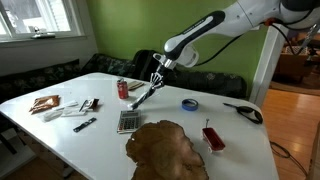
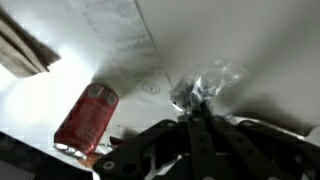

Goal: Put the clear plastic on the wooden tray

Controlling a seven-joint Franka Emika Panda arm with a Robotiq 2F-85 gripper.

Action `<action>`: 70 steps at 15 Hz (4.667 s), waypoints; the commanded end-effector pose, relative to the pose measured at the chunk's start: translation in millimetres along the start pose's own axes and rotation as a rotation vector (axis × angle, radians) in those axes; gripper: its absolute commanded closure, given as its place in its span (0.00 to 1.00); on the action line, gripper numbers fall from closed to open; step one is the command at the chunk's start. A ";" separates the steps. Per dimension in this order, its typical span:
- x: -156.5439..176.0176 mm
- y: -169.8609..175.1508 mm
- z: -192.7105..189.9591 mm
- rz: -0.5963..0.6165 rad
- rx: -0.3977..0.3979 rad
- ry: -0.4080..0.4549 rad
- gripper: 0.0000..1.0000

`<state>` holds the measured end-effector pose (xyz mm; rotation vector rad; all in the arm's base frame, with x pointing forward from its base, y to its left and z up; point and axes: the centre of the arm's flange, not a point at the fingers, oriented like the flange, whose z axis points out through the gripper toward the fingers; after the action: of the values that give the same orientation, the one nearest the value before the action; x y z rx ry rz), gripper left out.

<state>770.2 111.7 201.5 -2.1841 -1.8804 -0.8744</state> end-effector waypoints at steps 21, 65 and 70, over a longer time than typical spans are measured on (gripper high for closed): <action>28.7 -45.2 -165.8 0.143 0.619 0.292 1.00; 90.6 -175.0 8.0 -0.551 0.770 0.278 1.00; 86.3 -179.1 10.6 -0.530 0.803 0.286 0.60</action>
<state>617.8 235.4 194.1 -1.0846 -2.1802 -0.3154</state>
